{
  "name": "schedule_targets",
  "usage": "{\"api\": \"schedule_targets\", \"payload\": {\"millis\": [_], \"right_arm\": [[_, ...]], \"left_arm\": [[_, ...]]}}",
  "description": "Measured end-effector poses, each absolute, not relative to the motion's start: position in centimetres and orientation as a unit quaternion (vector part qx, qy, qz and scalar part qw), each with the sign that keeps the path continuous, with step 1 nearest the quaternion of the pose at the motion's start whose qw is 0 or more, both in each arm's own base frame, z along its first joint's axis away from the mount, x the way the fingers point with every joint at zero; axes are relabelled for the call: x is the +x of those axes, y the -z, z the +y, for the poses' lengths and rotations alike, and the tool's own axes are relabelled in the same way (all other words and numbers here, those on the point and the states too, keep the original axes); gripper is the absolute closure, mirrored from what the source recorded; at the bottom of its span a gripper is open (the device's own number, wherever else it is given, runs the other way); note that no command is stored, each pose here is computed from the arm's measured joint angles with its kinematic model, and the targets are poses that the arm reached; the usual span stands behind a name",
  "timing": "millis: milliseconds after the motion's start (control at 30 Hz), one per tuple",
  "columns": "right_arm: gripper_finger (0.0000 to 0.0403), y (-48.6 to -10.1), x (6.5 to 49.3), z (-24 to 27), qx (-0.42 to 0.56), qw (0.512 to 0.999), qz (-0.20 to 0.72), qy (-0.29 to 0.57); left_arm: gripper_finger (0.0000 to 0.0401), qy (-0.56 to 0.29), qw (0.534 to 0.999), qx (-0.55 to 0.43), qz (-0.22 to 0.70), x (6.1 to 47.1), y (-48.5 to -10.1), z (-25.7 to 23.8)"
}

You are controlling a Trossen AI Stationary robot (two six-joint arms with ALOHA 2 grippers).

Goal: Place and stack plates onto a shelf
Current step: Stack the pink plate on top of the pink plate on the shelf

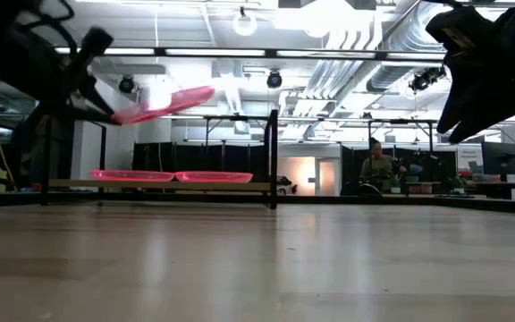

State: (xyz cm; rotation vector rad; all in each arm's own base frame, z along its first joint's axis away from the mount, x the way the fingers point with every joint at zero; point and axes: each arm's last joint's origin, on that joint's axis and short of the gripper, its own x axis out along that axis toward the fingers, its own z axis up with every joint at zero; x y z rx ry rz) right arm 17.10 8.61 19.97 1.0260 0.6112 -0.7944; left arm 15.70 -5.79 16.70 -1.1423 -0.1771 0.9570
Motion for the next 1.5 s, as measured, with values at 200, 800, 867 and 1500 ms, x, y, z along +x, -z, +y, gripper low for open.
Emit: {"api": "schedule_targets", "payload": {"millis": [200, 800, 867, 1500], "right_arm": [[0.0329, -20.0, 17.4, 8.3, 0.479, 0.747, 0.278, 0.367], [0.0329, -20.1, 17.7, 8.4, 0.493, 0.745, 0.276, 0.354], [0.0329, -20.1, 17.7, 8.4, 0.493, 0.745, 0.276, 0.354], [0.0329, -20.2, 17.7, 8.4, 0.481, 0.755, 0.271, 0.355]], "left_arm": [[0.0401, -0.507, 0.706, -0.484, -0.101, 15.8, -16.1, -3.4], [0.0401, -0.667, 0.596, -0.433, -0.109, 14.8, -15.5, 2.8], [0.0401, -0.677, 0.587, -0.430, -0.106, 14.7, -15.5, 3.1], [0.0394, -0.704, 0.571, -0.416, -0.073, 14.2, -15.5, 4.2]]}}
